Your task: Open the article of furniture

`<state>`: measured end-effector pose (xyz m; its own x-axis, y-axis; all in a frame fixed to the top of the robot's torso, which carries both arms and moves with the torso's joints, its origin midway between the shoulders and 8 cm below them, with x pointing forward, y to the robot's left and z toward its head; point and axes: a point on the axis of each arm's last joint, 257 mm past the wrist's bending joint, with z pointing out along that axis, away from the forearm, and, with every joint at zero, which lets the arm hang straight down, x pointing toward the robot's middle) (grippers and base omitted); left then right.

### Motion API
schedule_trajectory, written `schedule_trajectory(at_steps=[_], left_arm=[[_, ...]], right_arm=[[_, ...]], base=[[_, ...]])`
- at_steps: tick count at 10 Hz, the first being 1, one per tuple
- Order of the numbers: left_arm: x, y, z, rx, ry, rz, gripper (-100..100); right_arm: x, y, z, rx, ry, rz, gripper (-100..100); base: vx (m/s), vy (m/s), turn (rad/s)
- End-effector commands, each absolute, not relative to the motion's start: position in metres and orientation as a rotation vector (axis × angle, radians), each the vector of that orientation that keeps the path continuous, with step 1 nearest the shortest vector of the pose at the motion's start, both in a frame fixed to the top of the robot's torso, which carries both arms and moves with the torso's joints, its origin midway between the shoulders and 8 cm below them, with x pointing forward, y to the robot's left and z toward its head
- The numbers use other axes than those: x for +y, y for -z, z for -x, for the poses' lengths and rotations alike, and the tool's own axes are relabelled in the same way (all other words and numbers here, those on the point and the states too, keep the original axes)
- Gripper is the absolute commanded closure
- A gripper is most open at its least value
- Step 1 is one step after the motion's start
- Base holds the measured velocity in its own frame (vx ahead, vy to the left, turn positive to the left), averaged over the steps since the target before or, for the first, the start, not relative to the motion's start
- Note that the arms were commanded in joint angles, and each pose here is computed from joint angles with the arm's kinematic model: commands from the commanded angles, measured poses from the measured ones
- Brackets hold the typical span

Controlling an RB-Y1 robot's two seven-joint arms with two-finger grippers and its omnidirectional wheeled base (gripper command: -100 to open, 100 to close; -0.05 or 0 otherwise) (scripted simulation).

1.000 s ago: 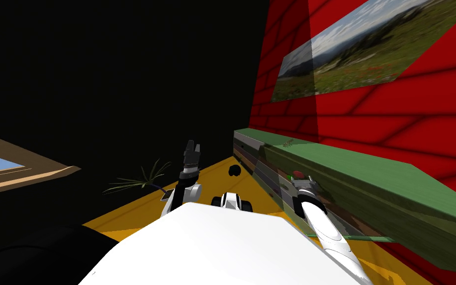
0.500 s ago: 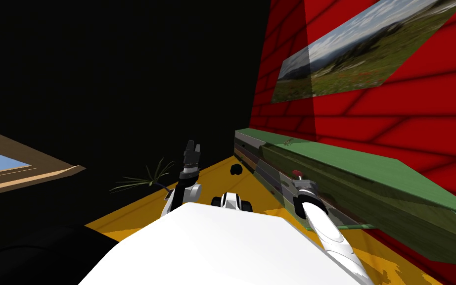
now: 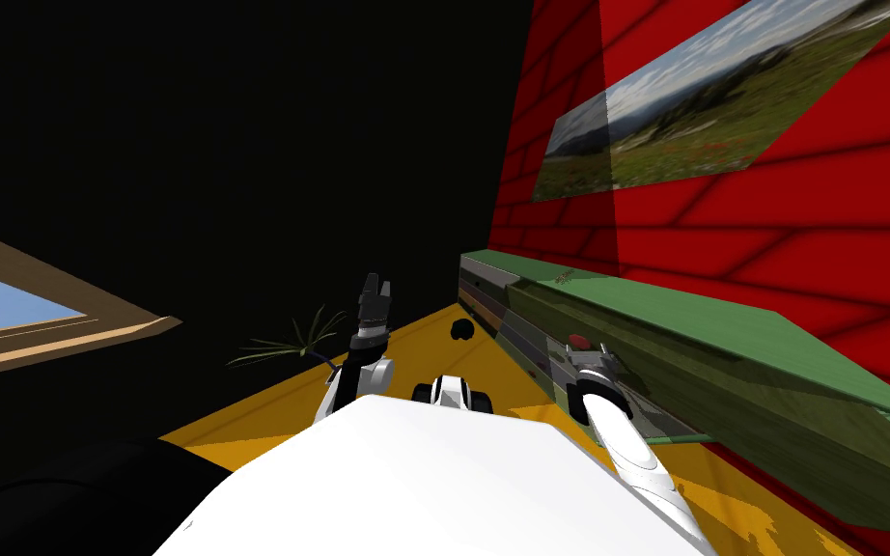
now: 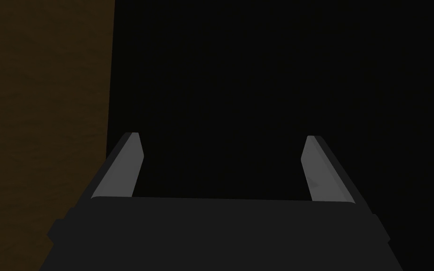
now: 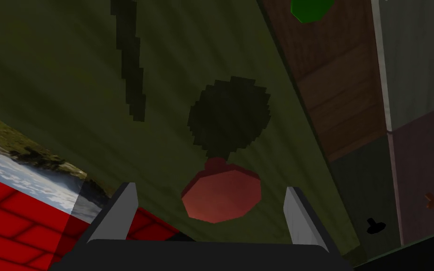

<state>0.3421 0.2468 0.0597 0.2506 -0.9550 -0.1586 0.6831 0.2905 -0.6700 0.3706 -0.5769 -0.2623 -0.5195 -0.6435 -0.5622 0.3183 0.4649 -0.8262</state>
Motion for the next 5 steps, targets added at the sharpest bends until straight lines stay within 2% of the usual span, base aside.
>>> schedule_trajectory(at_steps=[1,5], left_arm=[[0.247,-0.06,-0.342,0.612,1.188,0.529,0],[0.247,-0.06,-0.342,0.612,1.188,0.529,0]], right_arm=[[-0.571,0.264,-0.369,1.728,1.264,0.27,-100],[-0.558,0.264,-0.366,1.71,1.315,0.253,-100]], base=[[-0.002,-0.063,0.031],[-0.008,-0.064,0.042]])
